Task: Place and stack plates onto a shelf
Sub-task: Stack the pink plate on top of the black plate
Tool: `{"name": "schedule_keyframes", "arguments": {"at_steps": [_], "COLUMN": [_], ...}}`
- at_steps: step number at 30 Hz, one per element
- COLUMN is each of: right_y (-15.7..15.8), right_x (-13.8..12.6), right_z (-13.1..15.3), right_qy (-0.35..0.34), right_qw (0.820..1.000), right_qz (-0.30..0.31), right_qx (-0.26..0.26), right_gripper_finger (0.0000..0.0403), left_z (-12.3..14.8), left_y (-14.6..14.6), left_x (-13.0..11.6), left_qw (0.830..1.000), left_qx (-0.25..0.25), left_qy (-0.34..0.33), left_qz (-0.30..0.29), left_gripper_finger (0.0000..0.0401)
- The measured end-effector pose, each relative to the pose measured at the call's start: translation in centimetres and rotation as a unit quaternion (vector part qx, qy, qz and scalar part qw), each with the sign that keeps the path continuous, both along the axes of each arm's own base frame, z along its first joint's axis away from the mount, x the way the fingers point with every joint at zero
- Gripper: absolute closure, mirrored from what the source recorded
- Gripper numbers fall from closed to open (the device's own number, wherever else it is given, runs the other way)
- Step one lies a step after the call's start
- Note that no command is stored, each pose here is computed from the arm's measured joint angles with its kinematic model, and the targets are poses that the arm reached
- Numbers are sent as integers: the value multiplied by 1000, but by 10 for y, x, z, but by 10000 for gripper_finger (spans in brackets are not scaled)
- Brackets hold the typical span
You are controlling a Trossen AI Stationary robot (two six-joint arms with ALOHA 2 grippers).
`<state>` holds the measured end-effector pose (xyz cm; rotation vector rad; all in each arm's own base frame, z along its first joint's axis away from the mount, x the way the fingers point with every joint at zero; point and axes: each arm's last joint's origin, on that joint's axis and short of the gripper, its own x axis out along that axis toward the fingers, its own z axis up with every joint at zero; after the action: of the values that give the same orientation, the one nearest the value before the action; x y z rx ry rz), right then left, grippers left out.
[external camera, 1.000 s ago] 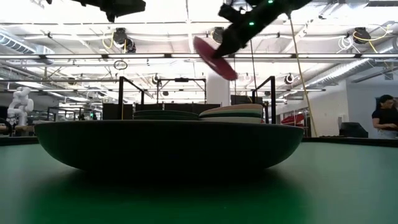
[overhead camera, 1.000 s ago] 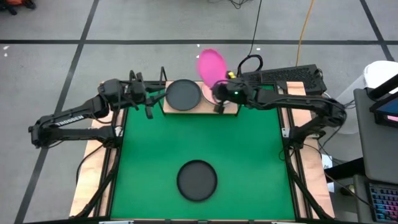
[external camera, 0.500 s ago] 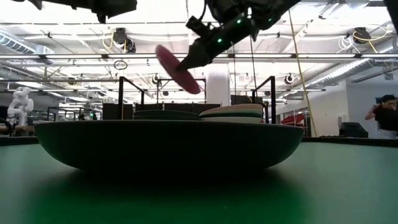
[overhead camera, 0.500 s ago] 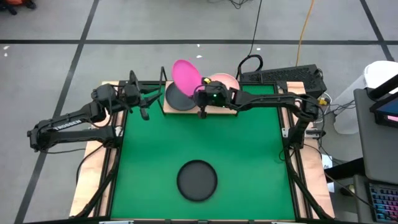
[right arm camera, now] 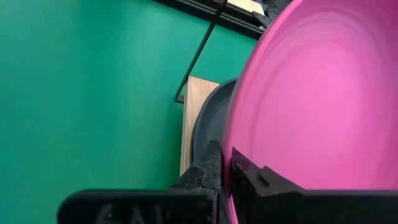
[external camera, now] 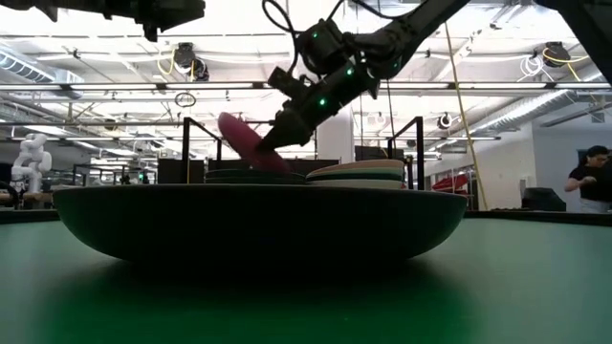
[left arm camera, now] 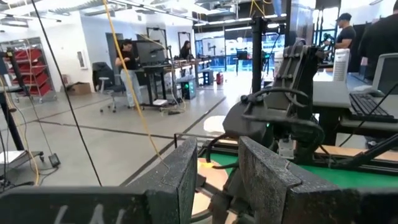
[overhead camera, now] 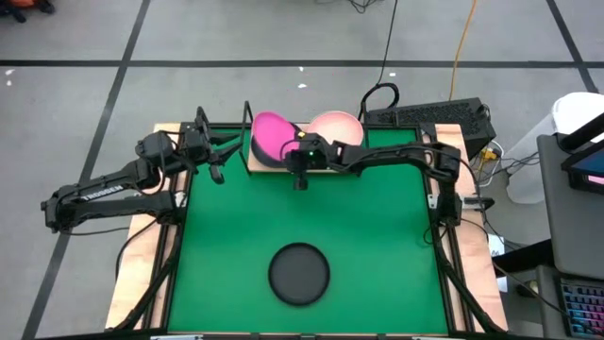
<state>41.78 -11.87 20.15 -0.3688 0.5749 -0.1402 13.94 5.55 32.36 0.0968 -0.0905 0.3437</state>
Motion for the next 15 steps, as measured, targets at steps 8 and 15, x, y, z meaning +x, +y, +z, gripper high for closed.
{"name": "schedule_keyframes", "arguments": {"at_steps": [8,15], "right_y": [-1,-3], "right_x": [2,0], "right_z": [-4,-6], "right_qy": [-3,13], "right_qw": [1000,999], "right_qz": [-9,-41], "right_qx": [-2,-12], "right_gripper_finger": [377,348], "left_z": [0,0], "left_y": [0,0], "left_x": [0,0], "left_qw": [1000,1000], "left_qx": [-4,-9], "left_qy": [0,-2], "left_qz": [-1,-2], "left_gripper_finger": [277,277]}}
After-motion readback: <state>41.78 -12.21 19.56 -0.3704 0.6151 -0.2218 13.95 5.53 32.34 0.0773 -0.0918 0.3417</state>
